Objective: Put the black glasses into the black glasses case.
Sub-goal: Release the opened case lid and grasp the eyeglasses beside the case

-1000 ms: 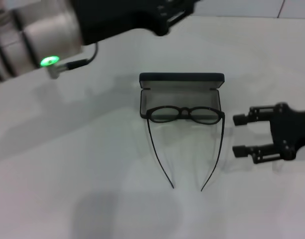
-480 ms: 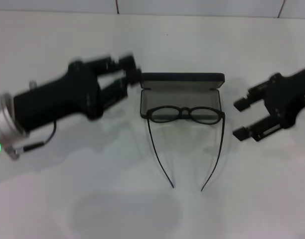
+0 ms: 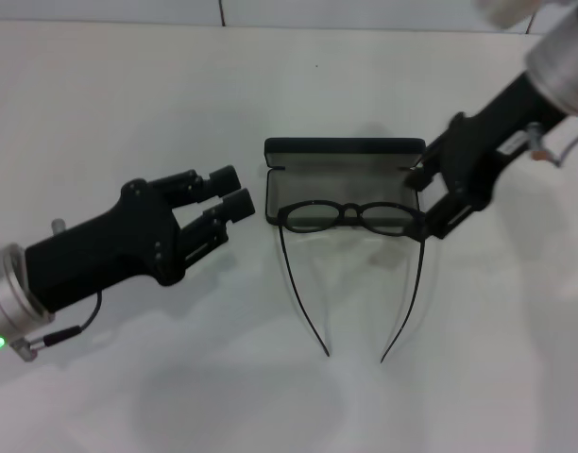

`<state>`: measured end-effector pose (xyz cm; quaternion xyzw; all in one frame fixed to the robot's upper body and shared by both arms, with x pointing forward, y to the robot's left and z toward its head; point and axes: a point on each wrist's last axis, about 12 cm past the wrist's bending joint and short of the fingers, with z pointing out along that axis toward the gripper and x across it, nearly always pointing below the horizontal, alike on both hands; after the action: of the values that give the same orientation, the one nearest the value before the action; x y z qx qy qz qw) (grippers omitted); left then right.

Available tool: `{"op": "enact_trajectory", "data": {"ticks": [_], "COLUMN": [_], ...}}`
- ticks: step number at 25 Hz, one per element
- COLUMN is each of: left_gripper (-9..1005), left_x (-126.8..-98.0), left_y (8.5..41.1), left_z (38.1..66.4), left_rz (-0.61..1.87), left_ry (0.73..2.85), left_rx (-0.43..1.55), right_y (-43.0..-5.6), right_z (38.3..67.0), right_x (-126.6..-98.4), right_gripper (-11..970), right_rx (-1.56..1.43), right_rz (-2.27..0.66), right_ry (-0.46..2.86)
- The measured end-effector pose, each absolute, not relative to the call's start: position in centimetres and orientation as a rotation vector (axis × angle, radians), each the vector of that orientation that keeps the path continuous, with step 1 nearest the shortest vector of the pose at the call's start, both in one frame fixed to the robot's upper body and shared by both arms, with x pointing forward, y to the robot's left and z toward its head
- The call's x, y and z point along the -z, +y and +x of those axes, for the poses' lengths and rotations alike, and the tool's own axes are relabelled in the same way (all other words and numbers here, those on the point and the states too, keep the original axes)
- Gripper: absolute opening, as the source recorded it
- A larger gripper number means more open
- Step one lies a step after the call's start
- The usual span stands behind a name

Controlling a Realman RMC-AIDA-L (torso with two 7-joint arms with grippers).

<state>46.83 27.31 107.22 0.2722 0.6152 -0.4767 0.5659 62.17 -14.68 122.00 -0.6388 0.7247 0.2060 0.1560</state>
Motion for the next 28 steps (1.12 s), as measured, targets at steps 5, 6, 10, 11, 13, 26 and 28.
{"op": "enact_trajectory", "data": {"ticks": [5,6,10,11,13,26,28], "left_gripper": [323,323,323,323,323,322,322], "left_x": [-106.3,-106.2,-105.9,-105.9,-105.7,-105.1,-105.0], "left_y": [27.2,27.2,27.2,27.2,27.2,26.6,26.5], "left_z": [46.3,46.2,45.9,45.8,45.6,45.7,45.7], "left_rz": [0.629,0.626,0.626,0.627,0.632,0.657,0.656], "left_ry": [1.455,1.457,1.462,1.463,1.465,1.476,1.477], "left_rx": [1.113,1.112,1.110,1.107,1.102,1.105,1.106], "right_y": [-11.0,-10.7,-9.1,-8.9,-8.6,-7.6,-7.6], "right_z": [63.0,63.0,63.3,63.3,63.4,63.5,63.5], "right_x": [-120.7,-120.6,-120.1,-120.0,-120.0,-117.6,-117.4], "right_gripper": [707,707,707,705,702,683,680], "right_rx": [-0.484,-0.471,-0.420,-0.415,-0.395,-0.294,-0.284], "right_rz": [-1.944,-1.952,-1.979,-1.980,-1.978,-2.002,-2.003], "right_ry": [2.085,2.081,2.055,2.049,2.037,2.014,2.007]}}
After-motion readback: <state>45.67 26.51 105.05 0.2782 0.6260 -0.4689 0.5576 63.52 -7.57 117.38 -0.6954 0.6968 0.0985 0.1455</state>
